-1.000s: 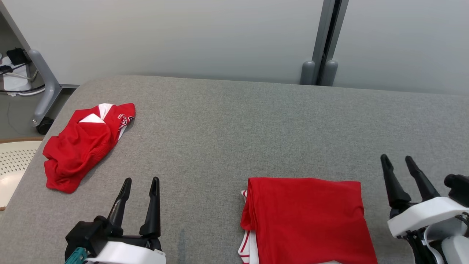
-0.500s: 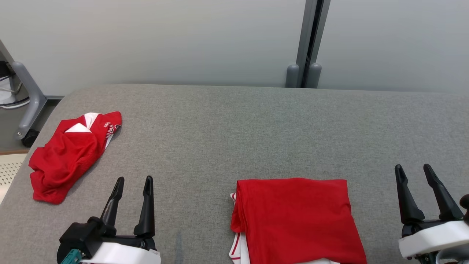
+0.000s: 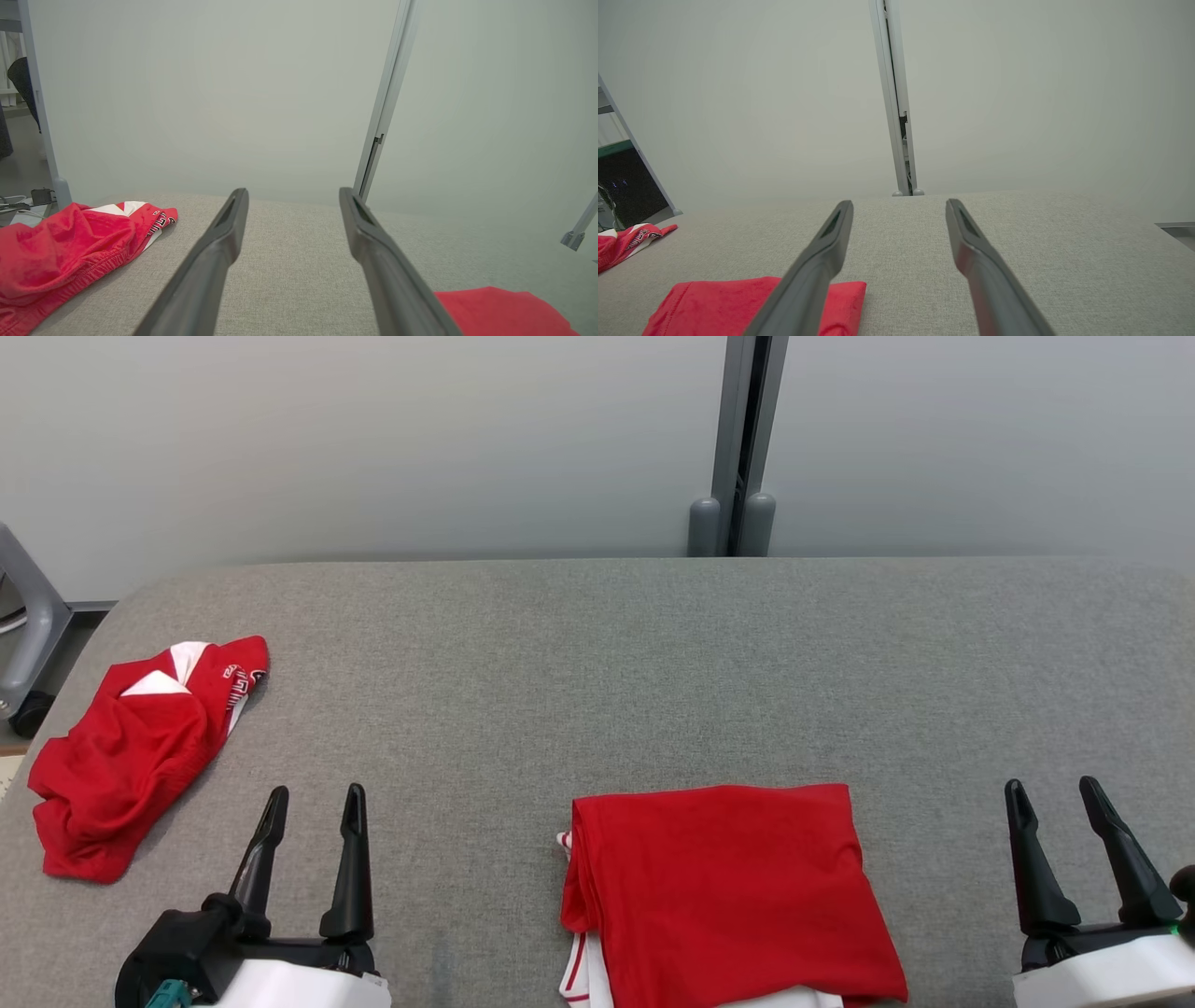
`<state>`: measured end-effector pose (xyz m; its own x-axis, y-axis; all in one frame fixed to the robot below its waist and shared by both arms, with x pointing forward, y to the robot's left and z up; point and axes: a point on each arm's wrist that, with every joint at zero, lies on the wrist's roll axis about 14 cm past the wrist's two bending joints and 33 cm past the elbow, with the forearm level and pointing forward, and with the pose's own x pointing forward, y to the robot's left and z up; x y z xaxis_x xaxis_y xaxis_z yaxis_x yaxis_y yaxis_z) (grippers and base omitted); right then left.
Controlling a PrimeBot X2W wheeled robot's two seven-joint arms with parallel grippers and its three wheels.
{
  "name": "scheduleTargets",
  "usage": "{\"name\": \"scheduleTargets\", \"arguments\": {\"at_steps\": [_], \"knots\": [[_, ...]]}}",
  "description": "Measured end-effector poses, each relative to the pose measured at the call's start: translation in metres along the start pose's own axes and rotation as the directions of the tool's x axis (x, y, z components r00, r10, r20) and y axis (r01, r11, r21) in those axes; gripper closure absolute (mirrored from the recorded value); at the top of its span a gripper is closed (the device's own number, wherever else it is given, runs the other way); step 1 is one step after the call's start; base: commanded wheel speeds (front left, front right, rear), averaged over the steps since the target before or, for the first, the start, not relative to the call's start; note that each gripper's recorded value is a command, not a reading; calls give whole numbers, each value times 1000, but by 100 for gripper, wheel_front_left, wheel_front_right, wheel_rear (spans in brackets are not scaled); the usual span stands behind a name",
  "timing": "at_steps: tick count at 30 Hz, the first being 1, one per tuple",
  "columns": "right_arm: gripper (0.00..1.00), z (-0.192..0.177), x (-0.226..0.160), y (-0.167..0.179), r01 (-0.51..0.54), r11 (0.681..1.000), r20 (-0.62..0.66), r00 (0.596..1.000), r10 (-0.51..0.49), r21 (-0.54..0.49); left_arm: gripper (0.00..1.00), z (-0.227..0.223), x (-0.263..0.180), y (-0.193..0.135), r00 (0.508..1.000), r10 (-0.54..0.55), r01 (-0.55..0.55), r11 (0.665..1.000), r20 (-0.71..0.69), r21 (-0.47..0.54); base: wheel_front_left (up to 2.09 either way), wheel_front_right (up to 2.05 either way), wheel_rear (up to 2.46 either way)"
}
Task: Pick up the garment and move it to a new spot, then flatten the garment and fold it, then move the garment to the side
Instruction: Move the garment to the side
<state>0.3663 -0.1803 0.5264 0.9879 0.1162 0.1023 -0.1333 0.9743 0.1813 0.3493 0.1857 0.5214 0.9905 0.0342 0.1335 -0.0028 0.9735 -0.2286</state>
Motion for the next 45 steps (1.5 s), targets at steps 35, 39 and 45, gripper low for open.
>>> {"name": "scheduleTargets", "arguments": {"at_steps": [35, 39, 45], "knots": [[0, -166, 0, 56, -46, 978, -762, 620, 188, 203, 0, -9, -12, 22, 997, 74, -75, 997, -35, -6, 0, 0, 0], [45, -168, 0, 65, -49, 972, -763, 611, 211, 230, 0, -9, -11, 22, 997, 75, -75, 997, -35, -6, 0, 0, 0], [100, -165, 2, 66, -47, 969, -738, 639, 215, 242, 0, -10, -9, 18, 997, 62, -63, 998, -38, -8, 0, 0, 0]]}}
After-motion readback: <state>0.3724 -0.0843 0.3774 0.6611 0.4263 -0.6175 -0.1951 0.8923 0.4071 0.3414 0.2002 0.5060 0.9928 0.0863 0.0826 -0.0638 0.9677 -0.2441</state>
